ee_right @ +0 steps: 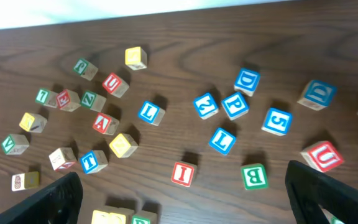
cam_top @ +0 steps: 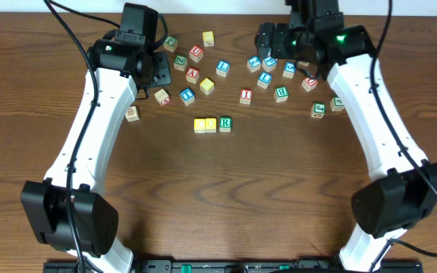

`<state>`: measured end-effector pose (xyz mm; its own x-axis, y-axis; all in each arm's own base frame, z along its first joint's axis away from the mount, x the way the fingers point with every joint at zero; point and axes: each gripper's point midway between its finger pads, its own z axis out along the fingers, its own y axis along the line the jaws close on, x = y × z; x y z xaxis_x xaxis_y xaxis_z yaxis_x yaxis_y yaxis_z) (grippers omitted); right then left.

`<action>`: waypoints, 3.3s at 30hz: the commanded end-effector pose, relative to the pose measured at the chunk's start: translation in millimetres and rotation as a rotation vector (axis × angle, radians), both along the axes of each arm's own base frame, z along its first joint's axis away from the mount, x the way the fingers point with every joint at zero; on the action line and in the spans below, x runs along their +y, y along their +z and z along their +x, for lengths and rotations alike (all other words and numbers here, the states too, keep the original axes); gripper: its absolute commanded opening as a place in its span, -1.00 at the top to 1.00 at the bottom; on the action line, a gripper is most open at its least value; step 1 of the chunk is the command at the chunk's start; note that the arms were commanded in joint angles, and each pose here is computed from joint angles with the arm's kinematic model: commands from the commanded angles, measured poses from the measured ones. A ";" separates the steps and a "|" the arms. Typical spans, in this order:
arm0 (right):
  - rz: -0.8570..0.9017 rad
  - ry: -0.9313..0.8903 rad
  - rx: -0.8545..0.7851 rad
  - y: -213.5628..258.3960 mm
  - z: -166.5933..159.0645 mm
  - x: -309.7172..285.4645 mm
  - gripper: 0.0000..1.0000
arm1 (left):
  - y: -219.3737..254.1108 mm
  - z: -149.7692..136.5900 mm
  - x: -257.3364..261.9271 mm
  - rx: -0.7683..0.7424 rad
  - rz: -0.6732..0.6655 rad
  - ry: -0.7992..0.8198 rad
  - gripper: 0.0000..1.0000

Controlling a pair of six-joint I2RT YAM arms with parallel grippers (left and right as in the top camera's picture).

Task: Spell out CORL
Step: 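Swing the right gripper left over the cluster toward the blue L block, then lower the right gripper and close it on the blue L block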

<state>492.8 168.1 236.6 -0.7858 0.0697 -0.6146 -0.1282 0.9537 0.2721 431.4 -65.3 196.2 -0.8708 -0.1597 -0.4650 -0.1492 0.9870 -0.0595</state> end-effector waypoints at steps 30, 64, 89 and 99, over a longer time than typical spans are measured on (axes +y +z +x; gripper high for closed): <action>0.155 -0.025 0.007 -99.4 68.2 98.4 -0.79 | 19.2 -2.2 3.0 -0.036 0.009 -0.001 0.07; -0.054 -0.184 -0.041 -193.2 86.7 111.8 -0.11 | 16.2 -7.8 3.9 -0.010 0.014 -0.002 0.07; -0.073 -0.177 -0.026 -211.8 83.0 116.9 0.02 | 15.8 -8.5 4.2 -0.006 0.015 -0.002 0.07; -0.101 -0.181 -0.008 -216.0 80.4 109.7 0.17 | 15.8 -8.5 4.2 -0.006 0.015 -0.001 0.07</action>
<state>571.3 280.5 24.5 -0.7656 0.1518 -0.6251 0.0325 0.9796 0.1981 421.0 -63.3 191.0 -0.8918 -0.1556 -0.4249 -0.1517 0.9875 -0.0433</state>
